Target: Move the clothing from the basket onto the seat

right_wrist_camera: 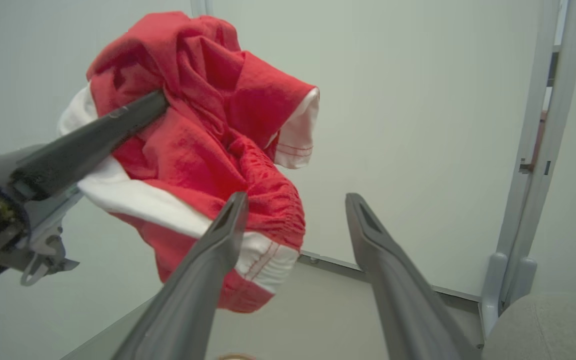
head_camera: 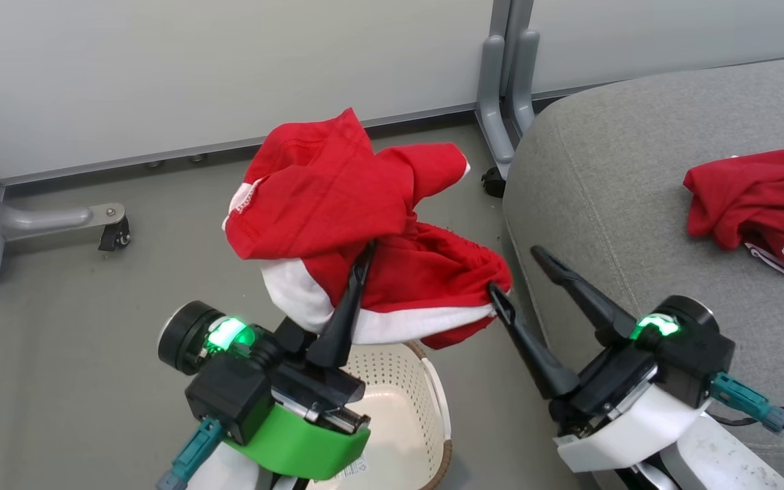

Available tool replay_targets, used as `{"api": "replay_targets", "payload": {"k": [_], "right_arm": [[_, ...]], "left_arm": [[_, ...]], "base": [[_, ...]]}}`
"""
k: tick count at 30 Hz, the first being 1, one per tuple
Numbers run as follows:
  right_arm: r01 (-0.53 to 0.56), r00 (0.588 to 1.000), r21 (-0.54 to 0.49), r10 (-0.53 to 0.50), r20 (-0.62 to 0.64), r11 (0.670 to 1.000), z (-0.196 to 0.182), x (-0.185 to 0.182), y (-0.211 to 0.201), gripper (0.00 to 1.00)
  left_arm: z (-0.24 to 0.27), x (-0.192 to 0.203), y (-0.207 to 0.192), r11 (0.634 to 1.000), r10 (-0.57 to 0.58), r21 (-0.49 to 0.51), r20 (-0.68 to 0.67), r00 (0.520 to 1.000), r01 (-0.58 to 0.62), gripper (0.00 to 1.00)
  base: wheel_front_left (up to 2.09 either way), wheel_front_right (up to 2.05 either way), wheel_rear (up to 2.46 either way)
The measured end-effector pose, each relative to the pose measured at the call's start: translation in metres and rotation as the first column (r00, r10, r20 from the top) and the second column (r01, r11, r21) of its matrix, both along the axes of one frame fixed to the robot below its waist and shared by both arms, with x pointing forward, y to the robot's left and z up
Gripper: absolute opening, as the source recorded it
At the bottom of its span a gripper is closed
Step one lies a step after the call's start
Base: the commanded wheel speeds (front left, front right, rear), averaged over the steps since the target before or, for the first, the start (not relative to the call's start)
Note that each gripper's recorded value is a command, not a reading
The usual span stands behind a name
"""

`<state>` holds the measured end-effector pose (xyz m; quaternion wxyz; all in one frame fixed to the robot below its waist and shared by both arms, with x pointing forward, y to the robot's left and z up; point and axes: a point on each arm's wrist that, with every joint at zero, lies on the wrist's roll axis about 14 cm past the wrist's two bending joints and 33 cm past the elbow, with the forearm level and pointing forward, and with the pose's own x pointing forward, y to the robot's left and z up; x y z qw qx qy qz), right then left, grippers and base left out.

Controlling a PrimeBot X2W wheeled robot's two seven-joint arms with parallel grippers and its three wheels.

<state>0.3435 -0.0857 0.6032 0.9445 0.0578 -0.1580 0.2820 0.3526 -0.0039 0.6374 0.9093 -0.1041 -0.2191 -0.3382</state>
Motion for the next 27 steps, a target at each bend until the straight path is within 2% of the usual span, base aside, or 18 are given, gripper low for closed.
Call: {"api": "replay_targets", "payload": {"k": [9,20,27], "right_arm": [[-0.148,0.987,-0.046,0.145,-0.076,0.988,-0.019,-0.002,0.028,1.00],[-0.314,0.943,-0.111,0.297,-0.148,0.943,-0.038,-0.008,0.062,1.00],[-0.396,0.916,-0.159,0.376,-0.142,0.904,-0.037,-0.015,0.084,1.00]], "left_arm": [[0.008,-0.012,-0.013,0.998,-0.052,0.043,0.058,0.997,0.050,0.00],[0.013,-0.021,-0.019,0.996,-0.076,0.051,0.081,0.994,0.073,0.00],[0.008,-0.025,-0.023,0.994,-0.091,0.062,0.068,0.994,0.087,0.00]], "base": [[0.00,0.00,0.00],[0.00,0.00,0.00],[0.00,0.00,0.00]]}}
